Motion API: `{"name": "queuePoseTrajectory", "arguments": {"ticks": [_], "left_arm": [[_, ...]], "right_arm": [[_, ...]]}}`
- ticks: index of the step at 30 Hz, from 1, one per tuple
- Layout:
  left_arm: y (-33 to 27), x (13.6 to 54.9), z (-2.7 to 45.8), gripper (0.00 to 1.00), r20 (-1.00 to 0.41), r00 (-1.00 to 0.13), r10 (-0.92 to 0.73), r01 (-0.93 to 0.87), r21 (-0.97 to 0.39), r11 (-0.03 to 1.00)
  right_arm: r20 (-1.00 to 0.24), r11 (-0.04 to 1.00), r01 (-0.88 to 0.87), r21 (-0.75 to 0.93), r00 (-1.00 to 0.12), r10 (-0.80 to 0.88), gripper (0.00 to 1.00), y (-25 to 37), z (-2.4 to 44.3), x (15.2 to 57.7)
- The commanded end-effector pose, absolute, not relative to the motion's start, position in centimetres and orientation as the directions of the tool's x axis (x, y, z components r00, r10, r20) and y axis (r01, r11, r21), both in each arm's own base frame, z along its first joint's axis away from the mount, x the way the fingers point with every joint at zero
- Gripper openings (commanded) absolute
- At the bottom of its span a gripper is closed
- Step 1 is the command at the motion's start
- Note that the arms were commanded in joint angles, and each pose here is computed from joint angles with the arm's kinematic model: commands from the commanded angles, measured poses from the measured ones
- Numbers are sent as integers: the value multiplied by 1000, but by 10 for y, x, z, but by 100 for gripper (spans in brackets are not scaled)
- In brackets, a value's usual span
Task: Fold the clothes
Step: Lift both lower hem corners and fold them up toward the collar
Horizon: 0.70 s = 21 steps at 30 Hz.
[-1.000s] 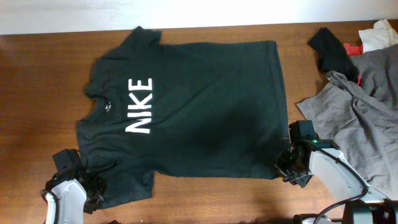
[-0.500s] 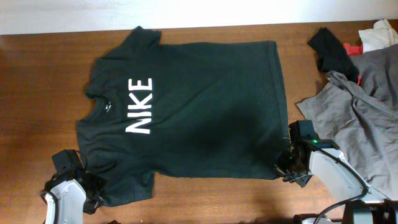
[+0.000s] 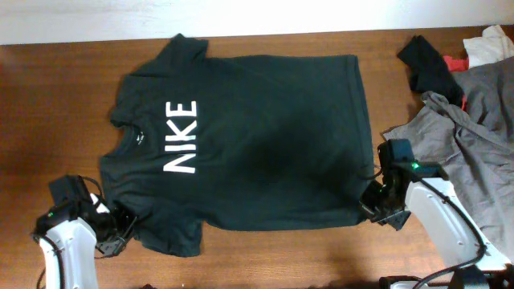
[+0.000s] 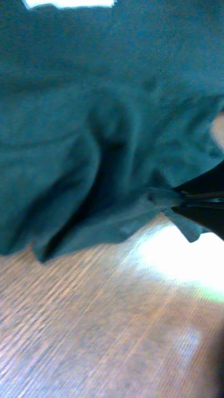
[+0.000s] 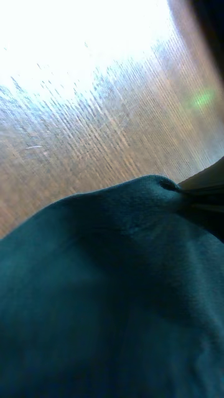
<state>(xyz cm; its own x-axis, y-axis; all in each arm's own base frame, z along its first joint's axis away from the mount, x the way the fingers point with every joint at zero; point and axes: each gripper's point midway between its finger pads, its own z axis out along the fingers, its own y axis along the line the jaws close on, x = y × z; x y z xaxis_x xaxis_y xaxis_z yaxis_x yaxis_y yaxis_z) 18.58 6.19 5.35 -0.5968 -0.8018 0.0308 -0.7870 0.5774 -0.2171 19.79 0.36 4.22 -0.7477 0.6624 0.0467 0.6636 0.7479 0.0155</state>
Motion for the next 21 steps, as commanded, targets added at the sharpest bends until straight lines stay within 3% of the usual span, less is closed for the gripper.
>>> {"name": "queuePoseTrajectory", "arguments": {"ticks": [1, 6, 21], "left_arm": [[61, 196, 71, 1, 20, -636, -771, -749, -256, 611], [60, 195, 87, 1, 28, -641, -767, -747, -253, 615], [69, 250, 161, 1, -151, -621, -769, -667, -414, 619]], "right_arm": [[-14, 766, 642, 29, -766, 643, 4, -1, 64, 213], [-34, 794, 606, 43, -794, 608, 3, -1, 83, 223], [-127, 793, 587, 165, -784, 607, 4, 6, 125, 263]]}}
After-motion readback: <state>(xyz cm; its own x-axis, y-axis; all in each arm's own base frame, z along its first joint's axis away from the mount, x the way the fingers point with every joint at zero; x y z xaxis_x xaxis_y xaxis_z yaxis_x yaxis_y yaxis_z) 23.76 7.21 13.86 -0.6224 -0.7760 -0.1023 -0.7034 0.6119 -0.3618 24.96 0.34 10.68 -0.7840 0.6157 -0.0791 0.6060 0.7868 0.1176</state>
